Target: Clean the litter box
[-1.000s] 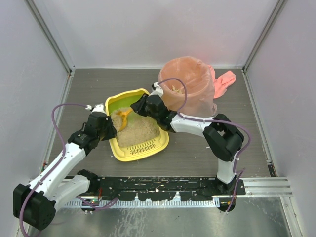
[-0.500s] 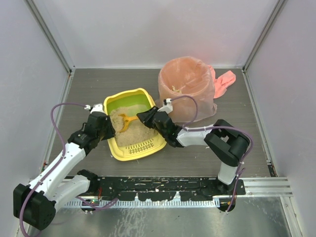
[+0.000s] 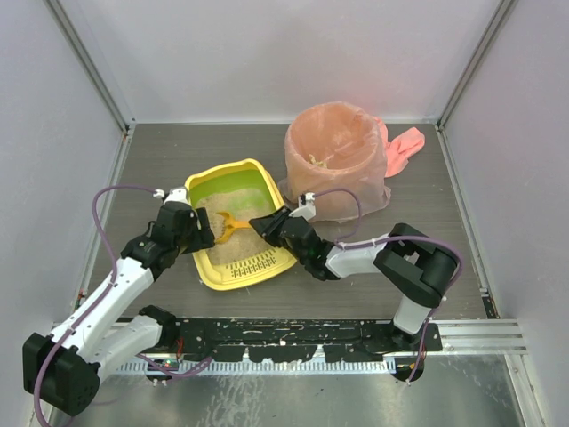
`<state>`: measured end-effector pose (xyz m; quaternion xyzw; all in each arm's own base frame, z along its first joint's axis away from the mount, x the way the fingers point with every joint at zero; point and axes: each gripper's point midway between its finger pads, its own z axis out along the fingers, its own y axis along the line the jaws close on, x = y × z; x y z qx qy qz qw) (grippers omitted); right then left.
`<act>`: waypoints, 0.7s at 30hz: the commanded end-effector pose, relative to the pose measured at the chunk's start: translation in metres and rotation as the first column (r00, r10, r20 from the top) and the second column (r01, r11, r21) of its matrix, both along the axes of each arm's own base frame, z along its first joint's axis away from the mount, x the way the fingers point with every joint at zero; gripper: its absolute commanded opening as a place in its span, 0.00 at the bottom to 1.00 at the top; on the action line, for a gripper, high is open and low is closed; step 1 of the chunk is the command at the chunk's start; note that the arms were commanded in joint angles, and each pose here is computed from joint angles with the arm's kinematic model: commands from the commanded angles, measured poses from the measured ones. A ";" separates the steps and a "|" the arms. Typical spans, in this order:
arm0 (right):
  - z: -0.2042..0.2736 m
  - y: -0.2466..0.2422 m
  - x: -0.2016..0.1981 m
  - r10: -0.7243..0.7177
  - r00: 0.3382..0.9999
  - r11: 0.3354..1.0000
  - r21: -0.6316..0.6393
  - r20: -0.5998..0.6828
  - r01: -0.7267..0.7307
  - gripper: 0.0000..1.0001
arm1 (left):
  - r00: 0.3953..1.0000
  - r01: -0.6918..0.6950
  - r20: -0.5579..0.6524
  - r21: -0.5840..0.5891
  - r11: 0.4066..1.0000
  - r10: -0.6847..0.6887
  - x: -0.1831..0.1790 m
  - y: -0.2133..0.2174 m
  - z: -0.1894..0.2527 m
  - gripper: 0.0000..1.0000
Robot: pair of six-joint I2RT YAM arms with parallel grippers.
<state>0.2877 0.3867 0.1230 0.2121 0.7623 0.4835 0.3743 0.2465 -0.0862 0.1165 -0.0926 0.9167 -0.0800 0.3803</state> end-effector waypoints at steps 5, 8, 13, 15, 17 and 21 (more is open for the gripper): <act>0.029 -0.004 -0.008 -0.020 1.000 0.989 0.144 0.018 0.018 0.01 | 0.994 0.003 0.112 -0.043 0.999 0.002 0.006 -0.002 0.047 0.78; 0.032 -0.008 -0.009 -0.032 0.999 0.984 0.178 0.029 0.027 0.01 | 0.993 0.000 0.121 -0.043 0.999 0.006 0.004 -0.001 0.053 0.79; 0.035 -0.014 -0.008 -0.055 0.998 0.980 0.193 0.039 0.047 0.01 | 0.991 -0.003 0.136 -0.049 0.999 0.009 0.003 0.000 0.061 0.79; 0.036 -0.017 -0.008 -0.063 0.997 0.980 0.192 0.042 0.054 0.01 | 0.990 -0.003 0.140 -0.053 0.999 0.010 0.002 0.000 0.064 0.79; 0.037 -0.020 -0.008 -0.071 0.996 0.980 0.190 0.045 0.061 0.01 | 0.989 -0.001 0.144 -0.061 0.998 0.010 0.002 0.000 0.067 0.80; 0.041 -0.027 -0.008 -0.091 0.994 0.979 0.189 0.056 0.078 0.01 | 0.987 0.004 0.159 -0.071 0.997 0.007 0.002 -0.002 0.076 0.80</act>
